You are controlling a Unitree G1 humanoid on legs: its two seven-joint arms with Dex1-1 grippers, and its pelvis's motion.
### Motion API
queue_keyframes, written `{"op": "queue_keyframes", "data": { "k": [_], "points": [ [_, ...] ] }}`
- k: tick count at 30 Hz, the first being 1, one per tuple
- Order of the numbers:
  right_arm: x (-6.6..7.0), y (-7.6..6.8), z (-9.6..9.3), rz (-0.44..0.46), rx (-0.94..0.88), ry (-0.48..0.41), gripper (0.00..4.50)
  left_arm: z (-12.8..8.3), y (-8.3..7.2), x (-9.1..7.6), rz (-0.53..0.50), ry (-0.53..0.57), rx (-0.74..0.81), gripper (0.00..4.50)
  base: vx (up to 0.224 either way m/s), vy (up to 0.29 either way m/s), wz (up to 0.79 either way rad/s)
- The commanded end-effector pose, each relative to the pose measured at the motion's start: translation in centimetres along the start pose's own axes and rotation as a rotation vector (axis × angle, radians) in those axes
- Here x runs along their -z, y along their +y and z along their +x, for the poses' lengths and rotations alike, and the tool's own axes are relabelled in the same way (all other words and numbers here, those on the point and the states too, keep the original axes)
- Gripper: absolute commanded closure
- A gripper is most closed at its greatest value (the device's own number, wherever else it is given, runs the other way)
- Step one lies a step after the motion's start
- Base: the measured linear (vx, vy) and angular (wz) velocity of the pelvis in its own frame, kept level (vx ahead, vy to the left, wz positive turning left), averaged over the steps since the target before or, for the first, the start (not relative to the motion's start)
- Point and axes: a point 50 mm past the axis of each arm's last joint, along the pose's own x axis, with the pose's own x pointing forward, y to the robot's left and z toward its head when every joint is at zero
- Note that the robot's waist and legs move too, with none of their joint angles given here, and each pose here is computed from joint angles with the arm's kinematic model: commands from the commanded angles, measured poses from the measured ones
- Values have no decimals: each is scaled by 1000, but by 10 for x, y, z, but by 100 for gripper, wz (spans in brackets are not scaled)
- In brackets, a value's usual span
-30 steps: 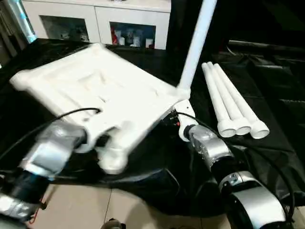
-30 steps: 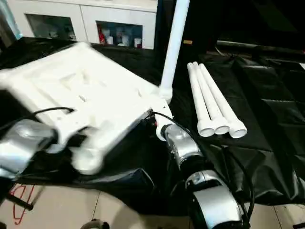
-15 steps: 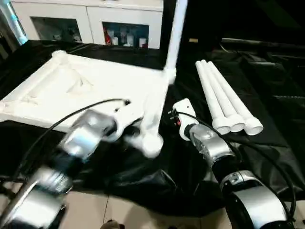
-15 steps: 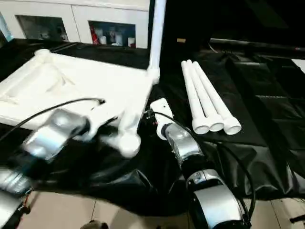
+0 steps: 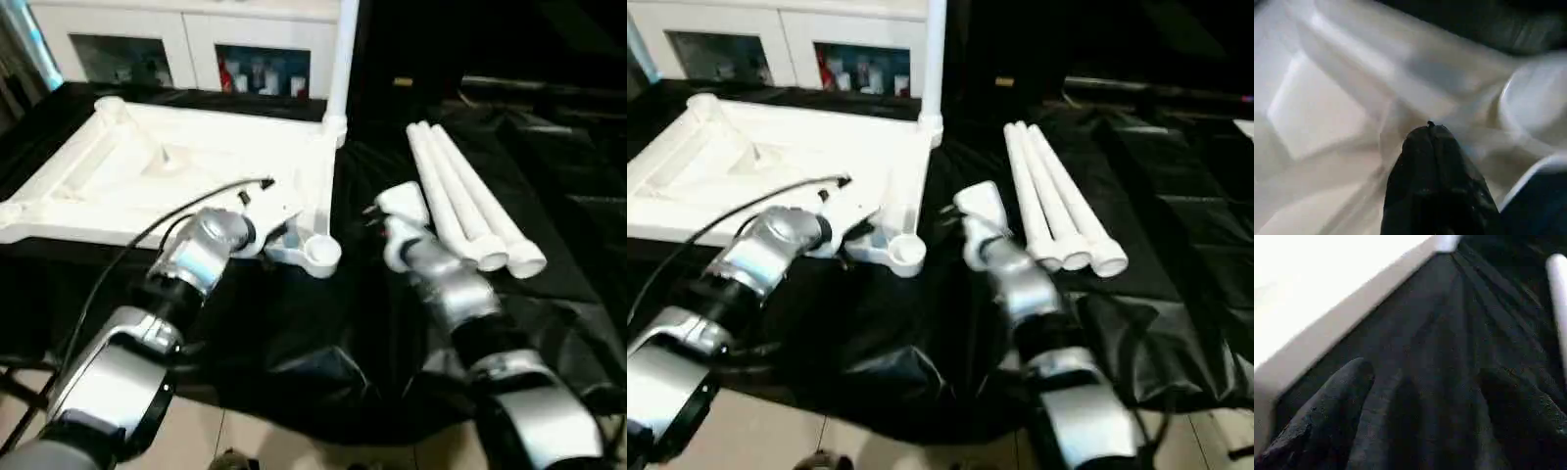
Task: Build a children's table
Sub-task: Rotate table base, then pick table leg
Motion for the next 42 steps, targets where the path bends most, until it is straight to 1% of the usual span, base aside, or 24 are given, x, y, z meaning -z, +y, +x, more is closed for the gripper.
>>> {"op": "queue_keyframes", "data": {
  "k": [1, 2, 4, 5, 6, 7, 8, 10, 12, 14, 15, 16, 17, 18, 19, 21, 22, 23, 26, 27, 31, 37, 39, 42],
  "points": [
    [-16, -11, -1, 19, 17, -25, 45, -9, -4, -15, -25, -89, 53, 450, 0, 0, 0],
    [-19, -14, -1, 14, 25, -27, 45, -11, -5, -17, -33, -108, 66, 450, 0, 0, 0],
    [-26, -21, 0, 19, 46, -17, 17, -16, -7, -21, -26, -159, 74, 450, 0, 0, 0],
    [-33, -27, 1, 18, 64, -10, 17, -19, -7, -22, -67, -177, 78, 429, 0, 0, 0],
    [-36, -30, 1, 18, 75, -8, 9, -20, -7, -22, -96, -183, 94, 429, 0, 0, 0],
    [-40, -34, 2, 21, 89, -2, 3, -23, -8, -22, -126, -188, 111, 416, 0, 0, 0],
    [-43, -37, 2, 22, 101, 0, 0, -25, -8, -21, -134, -191, 123, 405, 0, 0, 0],
    [-49, -42, 3, 20, 126, 6, 0, -29, -10, -19, -134, -190, 135, 396, 0, 0, 0],
    [-56, -48, 4, 18, 158, 7, 0, -36, -16, -18, -119, -187, 168, 371, 0, 0, 0],
    [-57, -50, 4, 18, 166, 6, 0, -37, -18, -18, -115, -187, 180, 361, 0, 0, 0],
    [-58, -55, 4, 23, 197, 26, 0, -40, -23, -18, -101, -185, 209, 359, 0, 0, 0],
    [-57, -58, 3, 34, 213, 48, 0, -42, -26, -17, -88, -182, 226, 338, 0, 0, 0],
    [-56, -61, 3, 35, 224, 72, 0, -44, -29, -17, -81, -178, 239, 338, 0, 0, 0],
    [-54, -64, 2, 29, 236, 95, 0, -46, -31, -17, -75, -174, 250, 321, 0, 0, 0],
    [-53, -65, 2, 29, 239, 103, 0, -46, -32, -17, -73, -172, 253, 321, 0, 0, 0],
    [-46, -68, 1, 24, 243, 154, 0, -48, -36, -16, -66, -159, 273, 316, 0, 0, 0],
    [-43, -70, 1, 17, 250, 178, 0, -50, -39, -14, -58, -148, 284, 293, 0, 0, 0],
    [-42, -70, 0, 15, 256, 183, 0, -50, -39, -14, -57, -145, 287, 283, 0, 0, 0],
    [-40, -73, -1, 34, 267, 203, 0, -52, -41, -13, -63, -134, 298, 278, 0, 0, 0],
    [-36, -76, -2, 59, 276, 220, 0, -53, -43, -12, -64, -122, 303, 278, 0, 0, 0],
    [-28, -77, -4, 100, 259, 274, 0, -56, -44, -10, -55, -105, 312, 278, 0, 0, 0],
    [-19, -74, -5, 210, 193, 315, 0, -57, -45, -9, -49, -88, 313, 278, 0, 0, 0],
    [-17, -72, -5, 224, 173, 325, 0, -58, -45, -9, -48, -84, 314, 278, 0, 0, 0],
    [-10, -69, -6, 259, 131, 365, 0, -58, -45, -9, -48, -80, 316, 278, 0, 0, 0]
  ]
}}
